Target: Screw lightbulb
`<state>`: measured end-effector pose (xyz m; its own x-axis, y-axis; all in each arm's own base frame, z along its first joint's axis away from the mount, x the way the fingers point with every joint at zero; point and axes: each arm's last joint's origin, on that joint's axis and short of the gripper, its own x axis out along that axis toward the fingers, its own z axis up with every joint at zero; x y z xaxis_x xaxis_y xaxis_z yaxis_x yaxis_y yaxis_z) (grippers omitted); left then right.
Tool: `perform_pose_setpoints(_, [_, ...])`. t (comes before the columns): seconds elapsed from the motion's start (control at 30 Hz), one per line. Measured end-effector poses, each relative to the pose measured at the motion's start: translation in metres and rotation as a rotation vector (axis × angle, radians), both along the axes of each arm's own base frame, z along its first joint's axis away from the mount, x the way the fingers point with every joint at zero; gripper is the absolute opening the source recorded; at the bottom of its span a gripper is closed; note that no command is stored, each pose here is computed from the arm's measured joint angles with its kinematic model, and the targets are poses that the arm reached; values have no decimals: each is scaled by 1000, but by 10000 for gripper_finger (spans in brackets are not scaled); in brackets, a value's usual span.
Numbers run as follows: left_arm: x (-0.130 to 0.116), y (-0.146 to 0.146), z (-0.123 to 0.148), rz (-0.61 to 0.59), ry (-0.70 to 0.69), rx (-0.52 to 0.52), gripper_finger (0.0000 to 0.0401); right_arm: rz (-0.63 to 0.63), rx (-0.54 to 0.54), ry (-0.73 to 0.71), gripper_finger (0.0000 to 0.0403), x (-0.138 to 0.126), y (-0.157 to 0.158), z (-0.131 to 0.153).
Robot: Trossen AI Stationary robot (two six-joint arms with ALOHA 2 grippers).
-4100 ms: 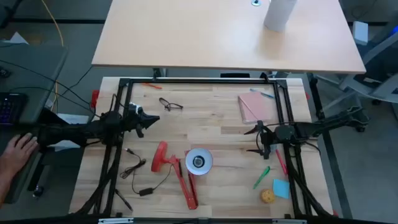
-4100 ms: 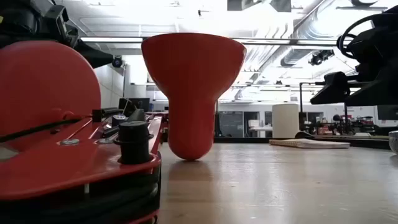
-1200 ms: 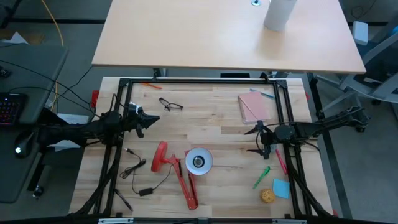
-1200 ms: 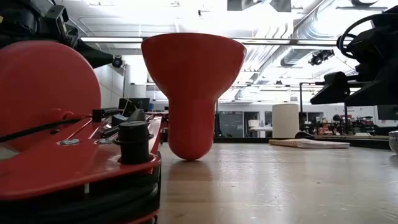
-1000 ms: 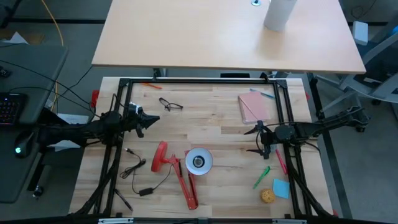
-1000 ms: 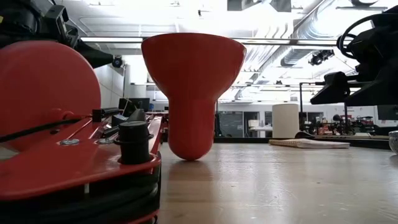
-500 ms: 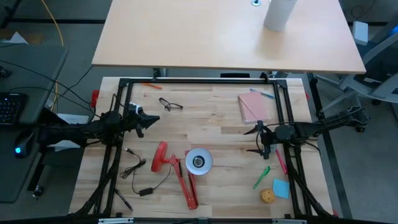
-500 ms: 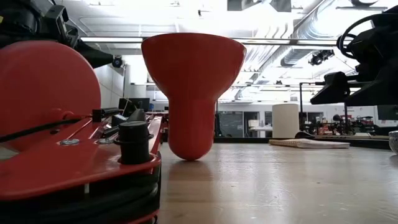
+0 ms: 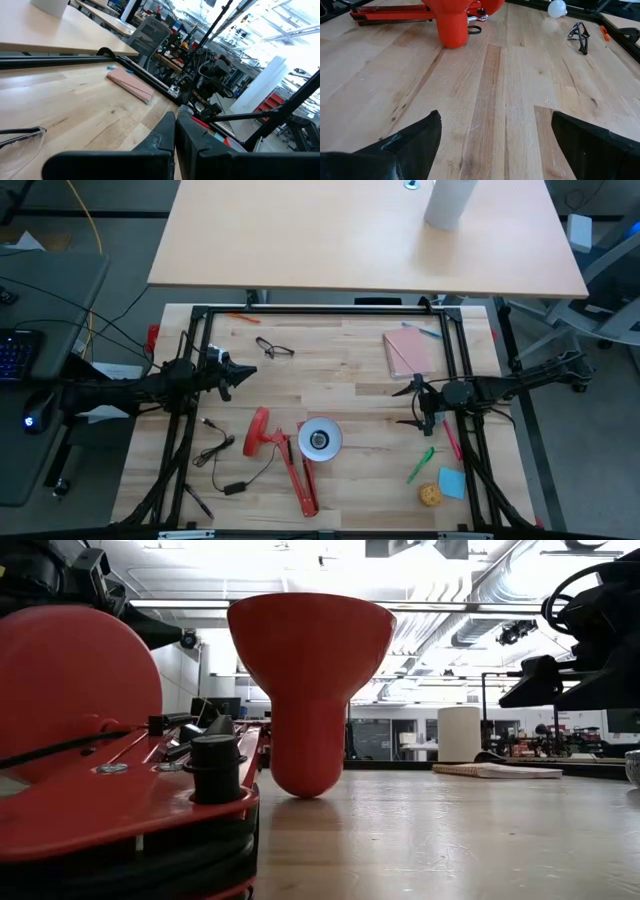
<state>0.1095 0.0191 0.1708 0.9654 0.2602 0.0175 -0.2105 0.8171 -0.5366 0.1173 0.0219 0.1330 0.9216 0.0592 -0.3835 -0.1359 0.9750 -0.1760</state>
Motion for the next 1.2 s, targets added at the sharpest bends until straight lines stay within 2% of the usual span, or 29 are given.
perform_pose_setpoints(1.2, [0,0,0,0,0,0,0,0,0,0,367,0,0,0])
